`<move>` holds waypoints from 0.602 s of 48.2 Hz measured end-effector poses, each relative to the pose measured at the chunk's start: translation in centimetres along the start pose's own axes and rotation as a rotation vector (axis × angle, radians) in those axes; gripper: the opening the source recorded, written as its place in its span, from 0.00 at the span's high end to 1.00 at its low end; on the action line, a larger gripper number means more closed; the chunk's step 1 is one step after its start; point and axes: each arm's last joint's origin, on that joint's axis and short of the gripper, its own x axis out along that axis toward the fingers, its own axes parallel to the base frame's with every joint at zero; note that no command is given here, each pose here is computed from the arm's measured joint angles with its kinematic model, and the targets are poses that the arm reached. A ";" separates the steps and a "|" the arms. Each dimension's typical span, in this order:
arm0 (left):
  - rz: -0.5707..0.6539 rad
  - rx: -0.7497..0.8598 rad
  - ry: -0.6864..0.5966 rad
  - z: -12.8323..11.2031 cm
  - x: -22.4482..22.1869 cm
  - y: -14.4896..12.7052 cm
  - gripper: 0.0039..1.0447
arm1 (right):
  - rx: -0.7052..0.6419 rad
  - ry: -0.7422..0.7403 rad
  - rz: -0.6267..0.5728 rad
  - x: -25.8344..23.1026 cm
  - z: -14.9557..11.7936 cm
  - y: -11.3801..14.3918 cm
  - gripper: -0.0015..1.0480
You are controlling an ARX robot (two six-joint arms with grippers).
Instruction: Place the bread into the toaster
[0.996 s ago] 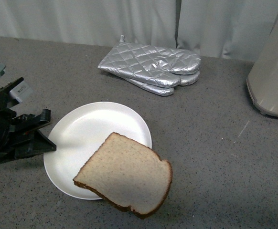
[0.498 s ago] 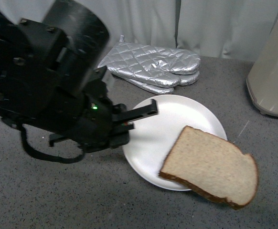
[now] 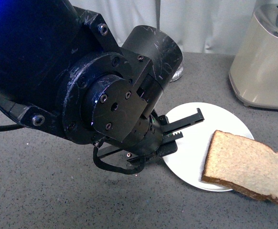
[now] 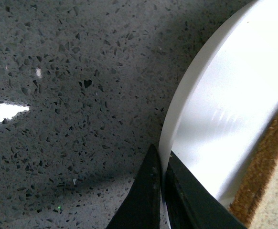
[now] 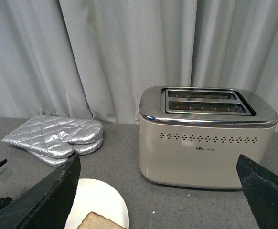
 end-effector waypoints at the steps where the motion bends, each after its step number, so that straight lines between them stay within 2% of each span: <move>1: 0.002 -0.003 0.001 -0.1 0.1 0.0 0.97 | 0.000 0.000 0.000 0.0 0.0 0.0 0.09; 4: 0.002 -0.010 0.005 -0.1 0.3 -0.1 0.96 | 0.000 0.000 0.000 0.0 0.0 0.0 0.09; 12: 0.023 -0.036 -0.048 0.3 -0.1 0.2 0.67 | 0.000 0.000 0.000 0.0 0.0 0.0 0.09; 16: 0.019 -0.081 -0.108 1.1 -1.9 2.0 0.52 | 0.000 0.000 0.000 0.0 0.0 0.0 0.09; 19: -0.001 -0.127 -0.181 2.2 -4.5 4.2 0.40 | 0.000 0.000 0.000 0.0 0.0 0.0 0.09; 22: -0.019 -0.162 -0.291 3.5 -8.0 7.9 0.29 | 0.000 0.000 0.000 0.0 0.0 0.0 0.09; 25: 0.017 -0.116 -0.568 4.3 -10.8 11.5 0.39 | 0.000 0.000 -0.002 0.0 0.0 0.0 0.09; 28: 0.028 0.008 -0.803 3.2 -14.9 15.9 0.49 | 0.000 0.000 0.000 0.0 0.0 0.0 0.09; 29: 0.044 0.043 -0.846 2.8 -15.7 16.5 0.51 | 0.000 0.000 0.000 0.0 0.0 0.0 0.09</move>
